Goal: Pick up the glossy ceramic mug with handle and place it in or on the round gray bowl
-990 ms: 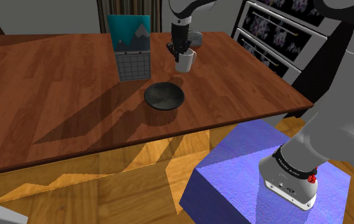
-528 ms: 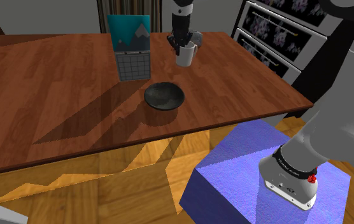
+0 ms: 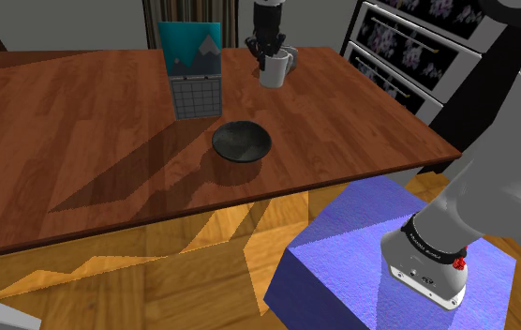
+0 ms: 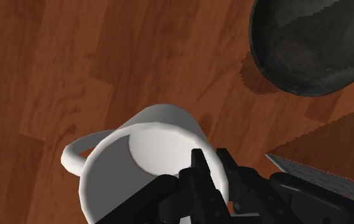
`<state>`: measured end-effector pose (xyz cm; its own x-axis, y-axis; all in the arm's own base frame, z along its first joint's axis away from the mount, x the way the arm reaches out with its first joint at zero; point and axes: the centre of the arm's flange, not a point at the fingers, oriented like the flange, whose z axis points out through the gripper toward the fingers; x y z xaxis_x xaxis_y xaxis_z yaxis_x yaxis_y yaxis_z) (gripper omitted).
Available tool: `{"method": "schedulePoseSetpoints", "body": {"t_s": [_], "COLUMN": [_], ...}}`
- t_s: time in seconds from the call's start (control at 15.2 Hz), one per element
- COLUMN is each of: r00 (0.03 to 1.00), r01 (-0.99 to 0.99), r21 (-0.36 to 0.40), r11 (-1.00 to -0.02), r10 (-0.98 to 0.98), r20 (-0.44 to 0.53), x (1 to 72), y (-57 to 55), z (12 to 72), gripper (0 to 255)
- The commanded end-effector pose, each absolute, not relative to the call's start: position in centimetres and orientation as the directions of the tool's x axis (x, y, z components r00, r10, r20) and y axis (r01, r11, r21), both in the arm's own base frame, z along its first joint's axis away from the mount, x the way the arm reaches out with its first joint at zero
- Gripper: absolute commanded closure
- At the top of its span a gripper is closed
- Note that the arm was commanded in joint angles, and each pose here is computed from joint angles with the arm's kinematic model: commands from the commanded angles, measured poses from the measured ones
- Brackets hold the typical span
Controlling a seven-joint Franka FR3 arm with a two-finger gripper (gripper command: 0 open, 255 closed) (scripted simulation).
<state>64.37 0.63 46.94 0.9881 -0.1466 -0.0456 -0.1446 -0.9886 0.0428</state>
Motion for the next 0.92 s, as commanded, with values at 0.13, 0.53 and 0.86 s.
{"method": "schedulePoseSetpoints", "body": {"t_s": [0.13,0.53,0.86], "r00": [0.988,0.988,0.988], "r01": [-0.144,-0.144,-0.144], "r21": [0.043,0.043,0.043], "r11": [-0.989,-0.989,-0.989], "r10": [-0.146,-0.146,-0.146], "r20": [-0.046,-0.046,-0.046], "x": [62.1,58.4,55.3], "y": [4.6,11.6,17.4], "z": [47.8,48.6,49.4], "gripper": [255,255,255]}}
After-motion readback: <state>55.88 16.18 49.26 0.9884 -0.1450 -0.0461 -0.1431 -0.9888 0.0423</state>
